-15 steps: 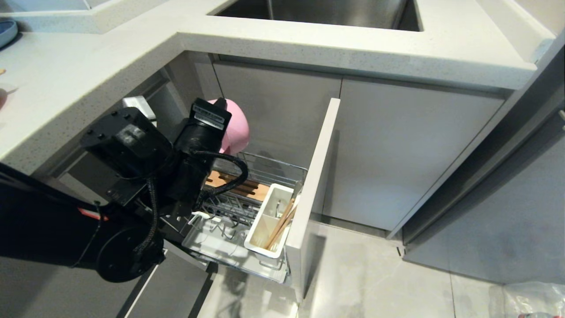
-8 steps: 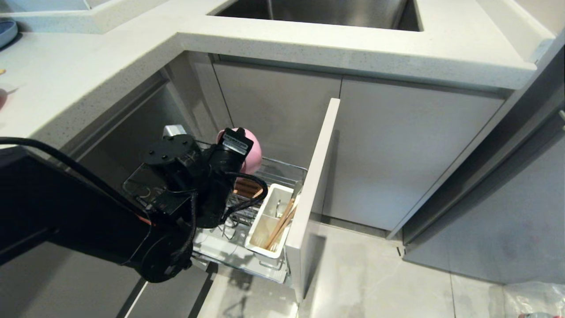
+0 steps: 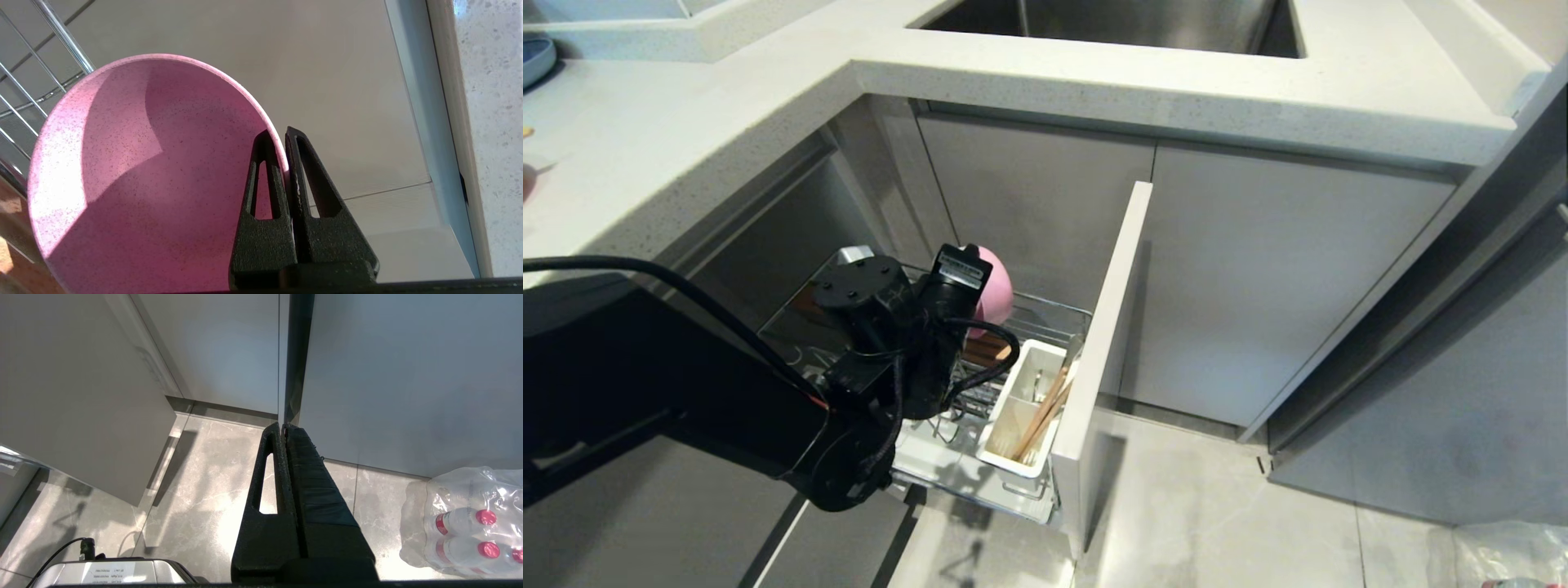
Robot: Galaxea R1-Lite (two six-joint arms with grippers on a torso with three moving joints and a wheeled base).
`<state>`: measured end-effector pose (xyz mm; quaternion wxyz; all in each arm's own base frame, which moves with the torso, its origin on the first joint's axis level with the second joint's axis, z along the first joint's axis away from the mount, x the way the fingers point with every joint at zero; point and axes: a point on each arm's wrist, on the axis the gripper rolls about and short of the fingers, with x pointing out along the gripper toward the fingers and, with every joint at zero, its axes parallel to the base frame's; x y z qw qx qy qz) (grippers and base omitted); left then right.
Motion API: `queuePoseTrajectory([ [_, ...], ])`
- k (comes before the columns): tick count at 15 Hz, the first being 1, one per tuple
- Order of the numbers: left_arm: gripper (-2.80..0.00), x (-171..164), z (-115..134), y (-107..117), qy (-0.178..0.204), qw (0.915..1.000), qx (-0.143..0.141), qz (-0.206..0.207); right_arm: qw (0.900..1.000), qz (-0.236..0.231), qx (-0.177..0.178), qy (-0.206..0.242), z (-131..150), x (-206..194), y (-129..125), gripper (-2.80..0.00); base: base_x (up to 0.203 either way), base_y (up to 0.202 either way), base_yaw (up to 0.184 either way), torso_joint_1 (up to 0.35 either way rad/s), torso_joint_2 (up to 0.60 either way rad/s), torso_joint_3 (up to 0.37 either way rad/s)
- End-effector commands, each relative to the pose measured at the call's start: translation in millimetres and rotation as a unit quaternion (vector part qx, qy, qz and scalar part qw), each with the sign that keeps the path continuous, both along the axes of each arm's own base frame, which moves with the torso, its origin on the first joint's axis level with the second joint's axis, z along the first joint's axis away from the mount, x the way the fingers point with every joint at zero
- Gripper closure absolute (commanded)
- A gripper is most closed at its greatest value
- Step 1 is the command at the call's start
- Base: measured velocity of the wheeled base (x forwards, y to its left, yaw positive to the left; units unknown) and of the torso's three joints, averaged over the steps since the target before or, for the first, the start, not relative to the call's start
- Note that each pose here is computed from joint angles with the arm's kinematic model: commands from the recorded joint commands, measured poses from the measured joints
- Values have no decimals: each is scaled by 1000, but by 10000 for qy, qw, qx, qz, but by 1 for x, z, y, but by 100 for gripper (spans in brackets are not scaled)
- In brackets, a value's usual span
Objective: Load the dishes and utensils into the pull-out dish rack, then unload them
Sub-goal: Pick up the bowl and place it in the cupboard
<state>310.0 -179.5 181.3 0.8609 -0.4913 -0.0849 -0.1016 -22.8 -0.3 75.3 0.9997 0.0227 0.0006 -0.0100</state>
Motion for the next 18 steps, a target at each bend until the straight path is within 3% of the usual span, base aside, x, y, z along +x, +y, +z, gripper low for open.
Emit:
queuePoseTrajectory([
  [1,0,3,-3,-1,-13,10000,-47,26,10000,0,-4,7,0,0,0,0,0,0,0,0,0,0],
  [5,0,5,-5,-2,-162,9993,-330,-19,10000,0,-1,7,0,0,0,0,0,0,0,0,0,0],
  [9,0,12,-10,-4,-142,9993,-345,-1,10000,0,4,7,0,0,0,0,0,0,0,0,0,0],
  [15,0,15,-13,-6,-104,9977,-659,-88,10000,0,4,7,0,0,0,0,0,0,0,0,0,0],
  [18,0,16,-11,-6,-348,9953,-897,-113,10000,0,-2,7,0,0,0,0,0,0,0,0,0,0],
])
